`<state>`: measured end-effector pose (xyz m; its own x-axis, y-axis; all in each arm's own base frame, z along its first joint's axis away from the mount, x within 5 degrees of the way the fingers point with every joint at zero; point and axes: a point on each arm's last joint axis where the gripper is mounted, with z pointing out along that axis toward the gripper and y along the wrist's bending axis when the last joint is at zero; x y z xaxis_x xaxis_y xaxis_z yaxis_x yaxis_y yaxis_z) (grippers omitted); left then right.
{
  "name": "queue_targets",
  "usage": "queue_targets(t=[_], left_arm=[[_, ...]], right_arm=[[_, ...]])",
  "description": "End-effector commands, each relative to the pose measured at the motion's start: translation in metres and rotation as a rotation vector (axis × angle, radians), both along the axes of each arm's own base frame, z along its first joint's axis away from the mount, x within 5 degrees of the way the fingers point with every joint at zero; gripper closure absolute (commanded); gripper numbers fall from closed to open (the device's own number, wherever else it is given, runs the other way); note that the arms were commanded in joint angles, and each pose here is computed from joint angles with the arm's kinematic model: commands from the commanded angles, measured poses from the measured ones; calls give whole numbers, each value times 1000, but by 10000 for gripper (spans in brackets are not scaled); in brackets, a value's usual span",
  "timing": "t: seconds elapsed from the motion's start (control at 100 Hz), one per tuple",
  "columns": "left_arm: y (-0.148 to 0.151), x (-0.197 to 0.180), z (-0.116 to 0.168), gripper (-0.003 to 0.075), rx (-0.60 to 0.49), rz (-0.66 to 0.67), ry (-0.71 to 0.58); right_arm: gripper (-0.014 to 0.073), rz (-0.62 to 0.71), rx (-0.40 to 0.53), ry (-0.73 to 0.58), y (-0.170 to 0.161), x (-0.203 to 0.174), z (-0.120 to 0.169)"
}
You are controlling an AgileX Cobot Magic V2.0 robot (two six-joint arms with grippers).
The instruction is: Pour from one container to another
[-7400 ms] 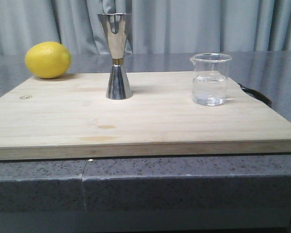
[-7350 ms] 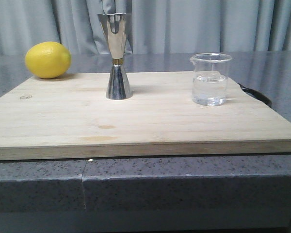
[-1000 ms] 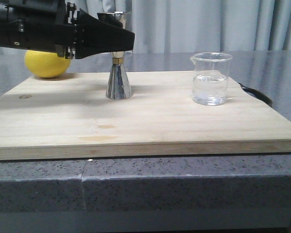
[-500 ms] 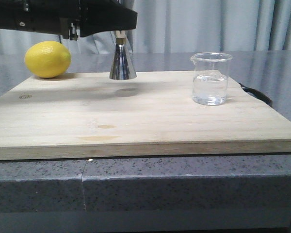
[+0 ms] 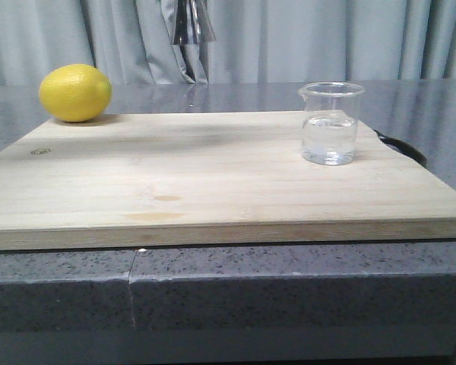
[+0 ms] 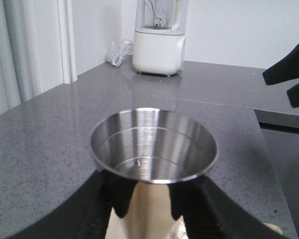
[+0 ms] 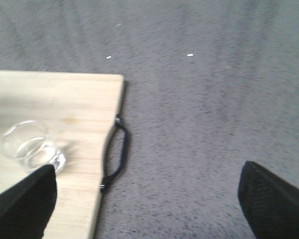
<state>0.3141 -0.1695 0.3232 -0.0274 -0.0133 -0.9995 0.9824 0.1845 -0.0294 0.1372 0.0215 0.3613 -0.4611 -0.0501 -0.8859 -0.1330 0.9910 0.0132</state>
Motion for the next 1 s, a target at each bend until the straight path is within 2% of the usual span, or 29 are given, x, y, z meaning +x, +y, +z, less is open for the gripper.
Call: queue_targets(t=[0.0, 0.3, 0.43, 0.57, 0.79, 0.99], left_arm=[[1, -21, 40, 472, -122, -75, -71], [10, -34, 17, 472, -118, -40, -27], [10, -34, 16, 472, -117, -40, -23], [10, -33, 16, 472, -117, -27, -22], [10, -32, 16, 472, -116, -25, -22], [10, -32, 16, 472, -116, -25, -22]], right_arm=[[-76, 67, -13, -86, 10, 13, 17], [-76, 257, -42, 10, 54, 42, -1], [-76, 323, -31, 21, 71, 47, -10], [-76, 356, 20, -47, 81, 50, -25], [-76, 358, 109, -247, 83, 50, -55], [-76, 374, 139, -401, 82, 45, -85]])
